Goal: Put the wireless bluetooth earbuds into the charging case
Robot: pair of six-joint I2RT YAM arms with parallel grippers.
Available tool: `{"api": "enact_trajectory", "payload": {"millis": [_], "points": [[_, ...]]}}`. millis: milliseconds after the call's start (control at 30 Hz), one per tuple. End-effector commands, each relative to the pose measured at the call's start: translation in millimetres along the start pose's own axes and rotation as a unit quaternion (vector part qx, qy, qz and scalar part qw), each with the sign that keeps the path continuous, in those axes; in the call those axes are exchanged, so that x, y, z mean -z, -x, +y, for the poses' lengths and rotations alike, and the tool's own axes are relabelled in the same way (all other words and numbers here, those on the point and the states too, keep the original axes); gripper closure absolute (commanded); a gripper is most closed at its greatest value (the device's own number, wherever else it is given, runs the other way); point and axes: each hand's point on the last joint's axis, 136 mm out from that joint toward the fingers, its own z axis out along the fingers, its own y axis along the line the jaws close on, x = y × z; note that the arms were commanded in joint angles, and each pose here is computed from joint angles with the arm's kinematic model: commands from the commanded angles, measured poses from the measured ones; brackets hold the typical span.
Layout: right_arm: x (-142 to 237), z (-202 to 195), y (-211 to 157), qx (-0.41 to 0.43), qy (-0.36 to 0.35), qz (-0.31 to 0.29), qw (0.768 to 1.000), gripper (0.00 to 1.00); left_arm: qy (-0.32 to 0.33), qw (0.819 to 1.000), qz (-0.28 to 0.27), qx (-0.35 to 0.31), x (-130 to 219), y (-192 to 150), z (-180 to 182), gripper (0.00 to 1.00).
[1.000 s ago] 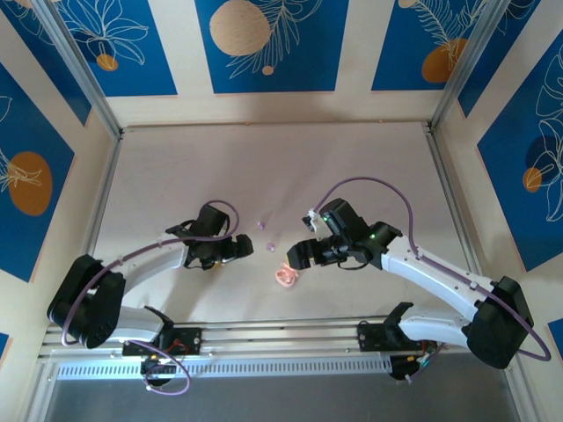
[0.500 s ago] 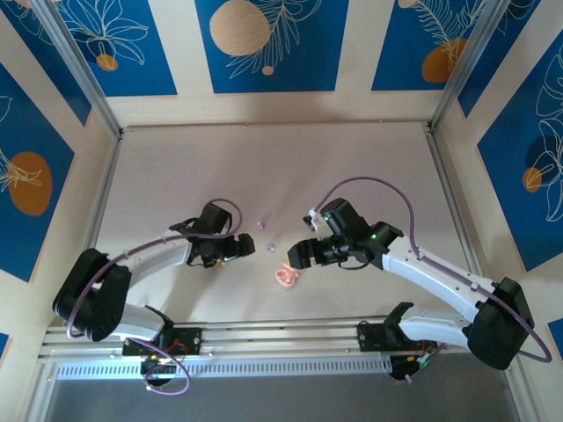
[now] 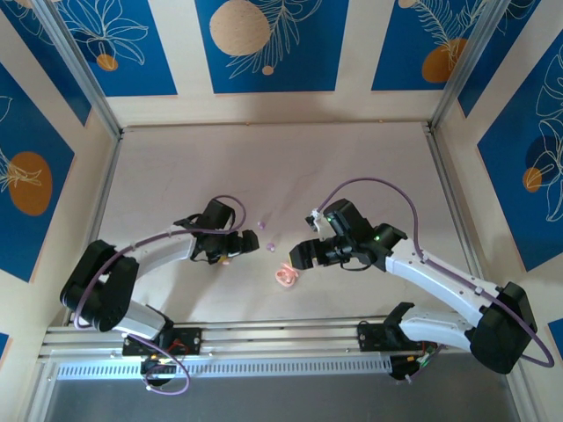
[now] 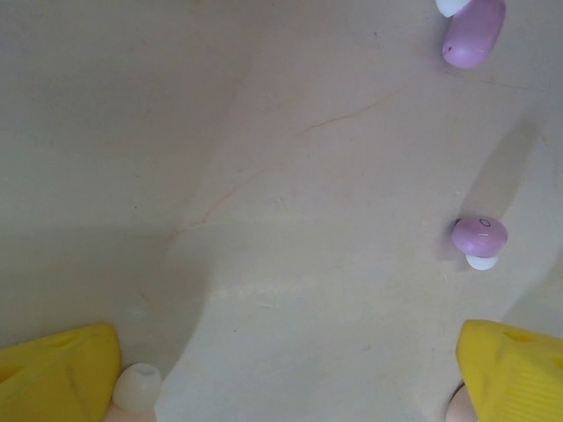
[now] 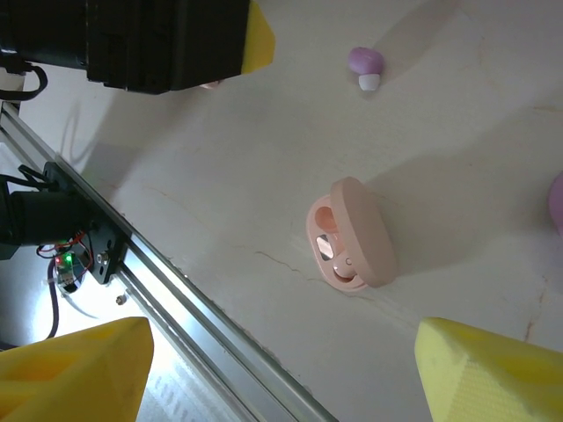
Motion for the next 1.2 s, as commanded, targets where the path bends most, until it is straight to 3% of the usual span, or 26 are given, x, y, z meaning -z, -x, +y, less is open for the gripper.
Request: {"api": "enact_trajectory", "payload": {"millis": [0, 367, 667, 900, 1167], "points": [[2, 0, -5, -0.006, 0.008, 0.006, 1.0, 0.21, -0.046, 0.999, 0.012, -0.017, -2, 1, -22, 0.03], [2, 0, -5, -0.007, 0.011, 0.005, 1.0, 0.22, -0.088, 0.996, 0.004, -0.022, 0, 8, -42, 0.02], [5, -1, -4, -0.007, 0.013, 0.001, 1.0, 0.21, -0.026, 0.997, -0.066, 0.007, 32, 20, -18, 0.0], [4, 1, -3, -0.007, 0.02, 0.002, 1.0, 0.22, -0.033, 0.995, -0.065, 0.067, 52, -13, 0, 0.0], [-1, 4, 0, -0.008, 0.026, 0.009, 1.0, 0.22, -0.042, 0.993, -0.031, 0.101, 39, -40, 14, 0.0]]}}
